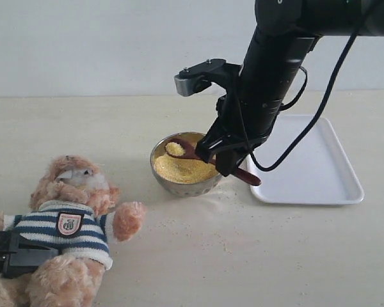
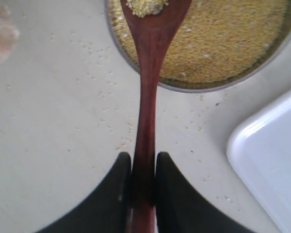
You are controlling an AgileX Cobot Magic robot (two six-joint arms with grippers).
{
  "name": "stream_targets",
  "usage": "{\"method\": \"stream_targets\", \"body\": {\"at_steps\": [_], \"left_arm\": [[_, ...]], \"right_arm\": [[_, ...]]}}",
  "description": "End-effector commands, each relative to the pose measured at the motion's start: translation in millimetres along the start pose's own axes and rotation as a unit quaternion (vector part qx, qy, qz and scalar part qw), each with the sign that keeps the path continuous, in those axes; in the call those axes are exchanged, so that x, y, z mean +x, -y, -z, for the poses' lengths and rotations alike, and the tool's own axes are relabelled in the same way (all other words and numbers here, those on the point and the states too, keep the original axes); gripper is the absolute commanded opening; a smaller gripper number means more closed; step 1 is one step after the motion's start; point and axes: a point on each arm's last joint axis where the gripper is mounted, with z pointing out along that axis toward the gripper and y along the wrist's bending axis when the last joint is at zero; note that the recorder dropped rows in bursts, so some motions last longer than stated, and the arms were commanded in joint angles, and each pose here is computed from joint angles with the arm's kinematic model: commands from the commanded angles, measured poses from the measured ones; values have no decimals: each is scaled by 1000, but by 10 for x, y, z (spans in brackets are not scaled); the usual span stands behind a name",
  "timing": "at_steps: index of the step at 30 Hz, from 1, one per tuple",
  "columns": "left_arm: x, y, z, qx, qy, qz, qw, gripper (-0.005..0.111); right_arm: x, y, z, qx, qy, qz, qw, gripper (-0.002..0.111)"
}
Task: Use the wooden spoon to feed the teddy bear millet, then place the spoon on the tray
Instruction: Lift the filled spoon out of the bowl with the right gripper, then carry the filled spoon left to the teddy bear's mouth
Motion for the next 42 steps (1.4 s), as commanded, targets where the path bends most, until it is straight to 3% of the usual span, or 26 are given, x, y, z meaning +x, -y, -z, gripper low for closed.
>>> {"method": "stream_targets", "body": {"at_steps": [1, 4, 6, 12, 21, 35, 42], "left_arm": [[-5, 15, 2, 8, 4, 3, 1000, 7], [-5, 15, 2, 8, 4, 3, 1000, 7], [-5, 15, 2, 8, 4, 3, 1000, 7], [-5, 15, 2, 8, 4, 3, 1000, 7], [-5, 15, 2, 8, 4, 3, 1000, 7], [-5, 15, 2, 8, 4, 3, 1000, 7], [-5, 15, 2, 8, 4, 3, 1000, 7]], "right_arm": [[2, 0, 95, 10, 8, 2, 1000, 0], [12, 3, 95, 12, 2, 11, 1000, 0], [11, 54, 103, 22, 9, -19, 1000, 0], [29, -26, 130, -17, 3, 2, 1000, 0], [6, -262, 457, -63, 71, 35, 995, 0], [-138, -948, 386, -50, 96, 131, 985, 0], [-234, -1156, 272, -26, 107, 142, 984, 0]]}}
